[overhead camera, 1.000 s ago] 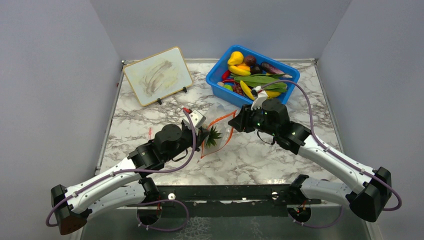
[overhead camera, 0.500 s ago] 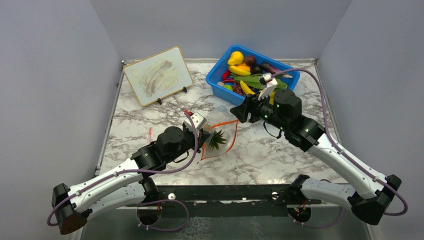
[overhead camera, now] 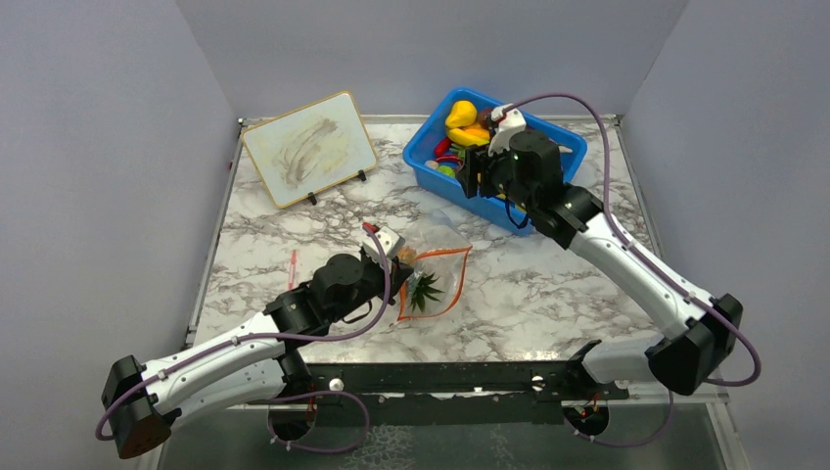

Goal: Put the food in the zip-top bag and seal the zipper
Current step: Pick up the fake fruit from the bin.

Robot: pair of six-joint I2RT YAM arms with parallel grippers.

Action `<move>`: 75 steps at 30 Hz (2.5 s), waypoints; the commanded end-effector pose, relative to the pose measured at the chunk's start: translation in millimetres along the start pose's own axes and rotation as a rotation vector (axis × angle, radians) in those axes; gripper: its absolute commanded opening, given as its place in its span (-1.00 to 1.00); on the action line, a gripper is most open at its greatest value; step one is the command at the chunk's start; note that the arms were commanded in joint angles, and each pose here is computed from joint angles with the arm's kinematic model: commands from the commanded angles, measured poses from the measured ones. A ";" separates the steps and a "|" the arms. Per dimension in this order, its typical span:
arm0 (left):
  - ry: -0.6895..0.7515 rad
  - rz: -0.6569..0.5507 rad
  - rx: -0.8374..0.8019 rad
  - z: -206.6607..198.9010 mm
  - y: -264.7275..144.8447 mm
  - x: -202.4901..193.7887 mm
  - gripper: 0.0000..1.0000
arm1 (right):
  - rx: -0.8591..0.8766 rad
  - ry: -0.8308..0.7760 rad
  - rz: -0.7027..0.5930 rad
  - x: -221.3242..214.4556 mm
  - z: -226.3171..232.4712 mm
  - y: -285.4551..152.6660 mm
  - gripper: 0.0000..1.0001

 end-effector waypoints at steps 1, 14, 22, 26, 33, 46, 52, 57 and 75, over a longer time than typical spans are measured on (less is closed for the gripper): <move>-0.002 0.008 -0.028 -11.6 -4.5 14.9 -1.00 | -0.109 -0.052 0.010 4.1 -42.3 30.5 0.19; 0.016 0.092 -0.056 -18.3 -22.3 14.6 -1.00 | -0.360 -0.070 0.060 -28.8 -141.0 137.9 0.41; 0.022 0.093 -0.074 -18.7 -27.2 12.1 -1.00 | -0.376 -0.094 0.091 -41.4 -172.7 206.6 0.60; 0.028 0.077 -0.075 -18.9 -30.0 16.3 -1.00 | -0.378 -0.067 0.122 -54.7 -186.0 230.7 0.62; 0.031 0.087 -0.087 -20.0 -31.4 14.1 -1.00 | -0.460 -0.125 0.128 -71.2 -205.1 249.6 0.66; 0.033 0.085 -0.088 -20.8 -29.7 15.3 -1.00 | -0.518 -0.170 0.130 -95.5 -218.6 281.9 0.65; 0.034 0.077 -0.086 -19.7 -31.7 15.9 -1.00 | -0.561 -0.194 0.139 -101.2 -225.5 286.2 0.59; 0.035 0.062 -0.070 -17.3 -32.4 18.3 -1.00 | -0.654 -0.254 0.152 -106.3 -238.7 280.6 0.41; 0.039 0.034 -0.040 -12.5 -35.0 23.1 -1.00 | -0.532 -0.250 0.131 -78.9 -217.9 241.0 -0.08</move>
Point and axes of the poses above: each gripper's point midway between its finger pads, its own y axis out along the fingers, its own z axis along the line the jaws close on, x = y × z, the point moved 3 cm from there along -y, back along the fingers, and after that the axes turned 13 degrees about -y, right-handed, at the moved point
